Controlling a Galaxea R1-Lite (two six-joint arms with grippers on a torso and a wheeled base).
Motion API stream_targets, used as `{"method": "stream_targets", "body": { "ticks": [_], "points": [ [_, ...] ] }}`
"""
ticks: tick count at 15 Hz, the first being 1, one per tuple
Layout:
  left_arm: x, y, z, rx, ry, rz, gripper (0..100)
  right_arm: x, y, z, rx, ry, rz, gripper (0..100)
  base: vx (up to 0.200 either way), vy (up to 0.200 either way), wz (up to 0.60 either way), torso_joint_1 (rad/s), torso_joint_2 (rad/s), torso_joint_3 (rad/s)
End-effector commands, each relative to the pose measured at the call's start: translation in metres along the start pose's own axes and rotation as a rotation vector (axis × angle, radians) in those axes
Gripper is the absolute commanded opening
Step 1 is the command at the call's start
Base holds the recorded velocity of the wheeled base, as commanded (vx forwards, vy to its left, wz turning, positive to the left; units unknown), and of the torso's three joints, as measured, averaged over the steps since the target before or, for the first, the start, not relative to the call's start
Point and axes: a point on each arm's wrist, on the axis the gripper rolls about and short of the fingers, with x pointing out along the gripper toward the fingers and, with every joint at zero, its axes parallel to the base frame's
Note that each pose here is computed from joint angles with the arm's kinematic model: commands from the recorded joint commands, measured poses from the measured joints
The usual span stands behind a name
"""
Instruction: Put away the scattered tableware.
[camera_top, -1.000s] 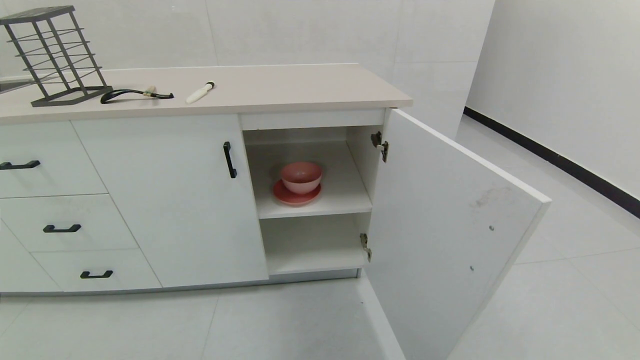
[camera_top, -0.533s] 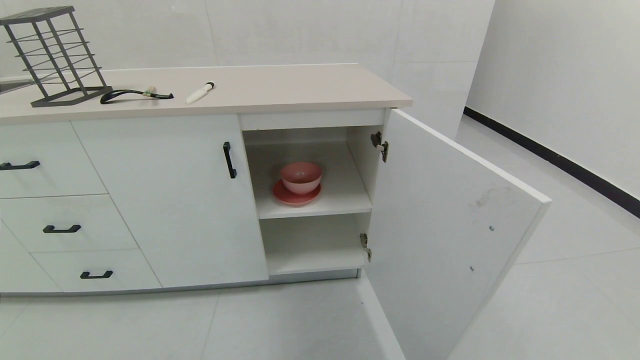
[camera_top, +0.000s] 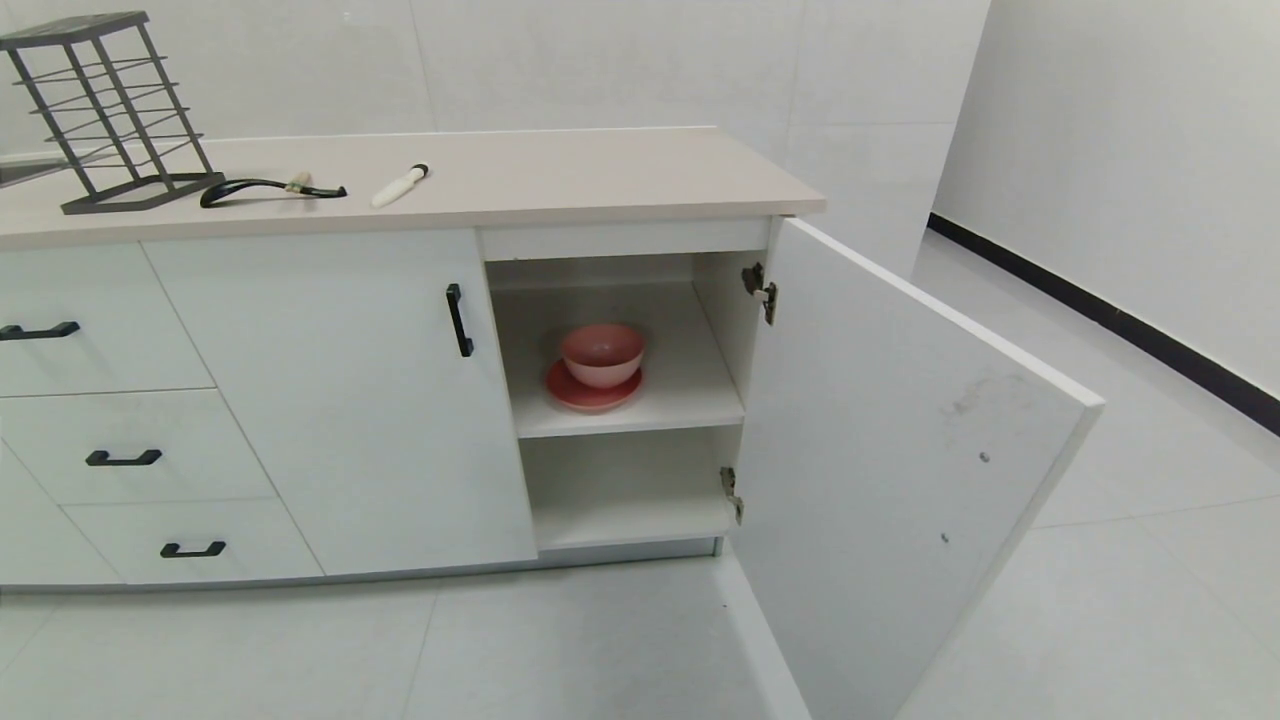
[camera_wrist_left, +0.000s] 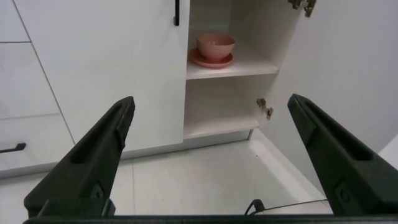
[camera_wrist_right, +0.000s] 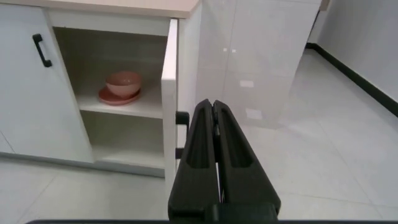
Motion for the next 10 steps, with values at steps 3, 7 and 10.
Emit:
{"method": "stream_targets", "body": {
  "ticks": [3, 7, 10],
  "points": [
    [0.0, 0.0, 0.0, -0.01, -0.003, 0.016, 100, 0.064, -0.019, -0.004, -0.059, 0.092, -0.041, 0, 0.0, -0.2, 0.0, 0.007, 0.01, 0.001],
    [0.0, 0.0, 0.0, -0.006, -0.004, 0.012, 100, 0.09, -0.021, -0.032, -0.075, 0.154, -0.005, 0, -0.05, 0.0, 0.0, 0.002, 0.0, -0.002],
    [0.0, 0.0, 0.0, -0.003, -0.002, 0.01, 100, 0.094, -0.02, -0.037, -0.066, 0.171, 0.057, 0, -0.2, 0.0, 0.0, 0.005, 0.0, 0.001]
  ]
}}
